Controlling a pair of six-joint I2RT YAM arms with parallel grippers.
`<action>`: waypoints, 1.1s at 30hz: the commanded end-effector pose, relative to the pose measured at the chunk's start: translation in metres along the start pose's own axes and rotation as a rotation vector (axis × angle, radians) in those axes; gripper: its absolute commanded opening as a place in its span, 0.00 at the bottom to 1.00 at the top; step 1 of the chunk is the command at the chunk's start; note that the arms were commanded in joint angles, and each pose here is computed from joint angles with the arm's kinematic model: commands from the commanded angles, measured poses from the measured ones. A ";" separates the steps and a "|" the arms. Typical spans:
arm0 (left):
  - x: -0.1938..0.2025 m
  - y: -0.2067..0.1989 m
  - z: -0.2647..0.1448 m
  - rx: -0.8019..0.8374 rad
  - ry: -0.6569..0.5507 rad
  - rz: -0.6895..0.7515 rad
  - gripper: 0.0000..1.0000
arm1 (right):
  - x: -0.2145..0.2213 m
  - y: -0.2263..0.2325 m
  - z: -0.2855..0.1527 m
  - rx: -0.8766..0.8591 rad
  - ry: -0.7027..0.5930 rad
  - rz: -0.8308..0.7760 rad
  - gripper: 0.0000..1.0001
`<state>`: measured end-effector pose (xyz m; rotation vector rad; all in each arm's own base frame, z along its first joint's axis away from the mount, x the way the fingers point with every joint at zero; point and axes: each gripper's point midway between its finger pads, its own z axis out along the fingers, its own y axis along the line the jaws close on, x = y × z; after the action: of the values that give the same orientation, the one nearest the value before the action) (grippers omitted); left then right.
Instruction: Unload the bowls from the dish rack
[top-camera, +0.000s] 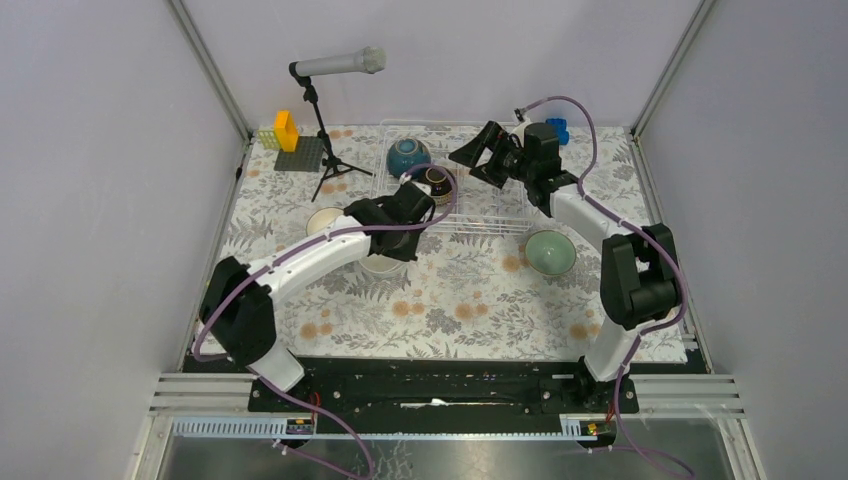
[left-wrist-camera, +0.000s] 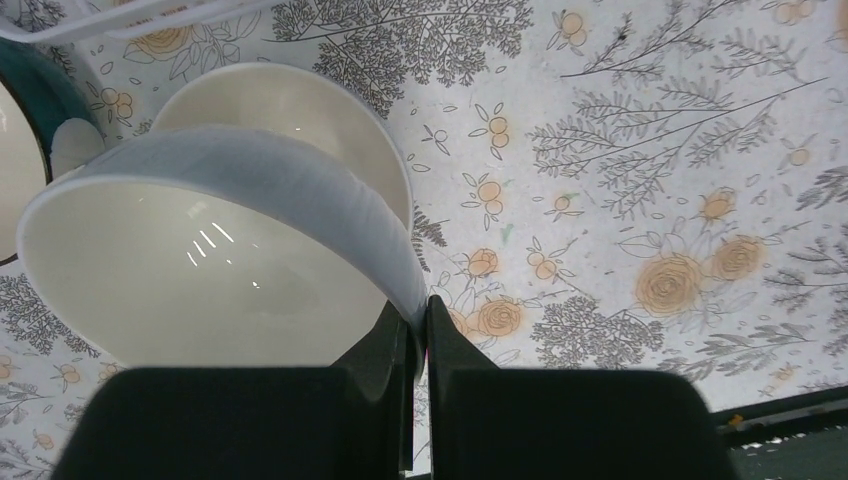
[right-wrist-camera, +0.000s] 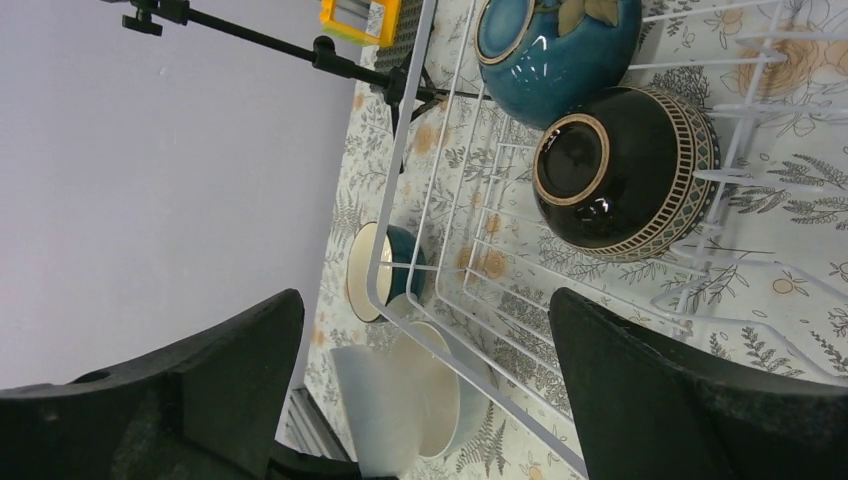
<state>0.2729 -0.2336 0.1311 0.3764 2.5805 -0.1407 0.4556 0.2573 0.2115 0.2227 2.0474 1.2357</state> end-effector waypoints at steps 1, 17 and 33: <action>-0.029 -0.001 0.000 -0.026 -0.086 0.020 0.00 | -0.021 0.039 -0.013 -0.005 -0.074 -0.176 1.00; -0.015 -0.008 0.027 -0.034 0.023 0.044 0.37 | -0.018 0.031 -0.010 0.034 -0.062 -0.216 1.00; -0.022 0.001 0.009 -0.055 -0.036 0.018 0.45 | -0.015 0.011 -0.005 0.181 -0.044 -0.326 1.00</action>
<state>0.2875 -0.2399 0.1031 0.4256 2.6280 -0.0432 0.4541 0.2518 0.2092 0.0710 2.0889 0.9961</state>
